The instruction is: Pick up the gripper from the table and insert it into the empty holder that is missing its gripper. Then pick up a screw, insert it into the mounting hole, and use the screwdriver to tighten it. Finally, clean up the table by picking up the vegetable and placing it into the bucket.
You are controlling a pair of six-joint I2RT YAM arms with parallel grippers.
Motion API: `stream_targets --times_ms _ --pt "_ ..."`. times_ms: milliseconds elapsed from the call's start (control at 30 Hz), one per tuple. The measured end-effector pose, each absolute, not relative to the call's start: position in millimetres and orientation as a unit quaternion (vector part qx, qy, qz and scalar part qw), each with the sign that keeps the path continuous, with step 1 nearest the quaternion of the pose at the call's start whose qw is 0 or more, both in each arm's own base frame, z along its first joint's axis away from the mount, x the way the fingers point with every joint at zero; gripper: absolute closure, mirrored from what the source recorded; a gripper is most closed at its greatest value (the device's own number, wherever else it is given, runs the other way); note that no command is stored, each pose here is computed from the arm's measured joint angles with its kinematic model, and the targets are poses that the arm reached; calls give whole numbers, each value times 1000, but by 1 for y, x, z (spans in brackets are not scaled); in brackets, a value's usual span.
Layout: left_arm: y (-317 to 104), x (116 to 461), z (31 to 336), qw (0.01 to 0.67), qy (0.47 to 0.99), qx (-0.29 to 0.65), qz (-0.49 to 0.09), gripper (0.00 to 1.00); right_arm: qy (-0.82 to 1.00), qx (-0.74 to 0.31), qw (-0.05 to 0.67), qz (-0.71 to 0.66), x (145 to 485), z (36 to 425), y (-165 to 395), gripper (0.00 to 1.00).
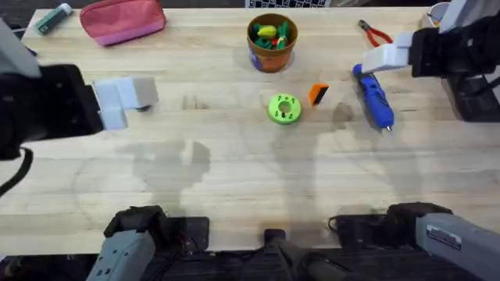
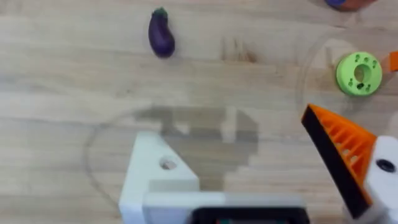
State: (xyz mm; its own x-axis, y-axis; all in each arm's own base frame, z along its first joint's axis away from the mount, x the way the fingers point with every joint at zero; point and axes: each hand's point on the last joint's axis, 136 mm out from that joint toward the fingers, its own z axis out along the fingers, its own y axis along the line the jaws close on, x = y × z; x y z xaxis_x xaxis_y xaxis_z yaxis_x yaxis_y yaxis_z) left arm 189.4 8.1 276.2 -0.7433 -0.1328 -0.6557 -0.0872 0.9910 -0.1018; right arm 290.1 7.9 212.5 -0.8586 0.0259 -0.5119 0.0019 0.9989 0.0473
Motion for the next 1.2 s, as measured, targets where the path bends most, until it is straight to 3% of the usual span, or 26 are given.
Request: stream_targets --times_ms 267,533,833,1200 --pt "-1 217 269 455 890 13 -34 14 964 7 266 23 290 213 8 8" --pt "-27 220 251 599 794 87 -65 14 964 7 266 23 290 213 8 8" --pt "-68 230 199 605 764 174 -142 14 964 7 266 23 290 212 8 8" --pt "-104 209 189 618 717 256 -199 15 964 7 266 23 290 212 8 8"
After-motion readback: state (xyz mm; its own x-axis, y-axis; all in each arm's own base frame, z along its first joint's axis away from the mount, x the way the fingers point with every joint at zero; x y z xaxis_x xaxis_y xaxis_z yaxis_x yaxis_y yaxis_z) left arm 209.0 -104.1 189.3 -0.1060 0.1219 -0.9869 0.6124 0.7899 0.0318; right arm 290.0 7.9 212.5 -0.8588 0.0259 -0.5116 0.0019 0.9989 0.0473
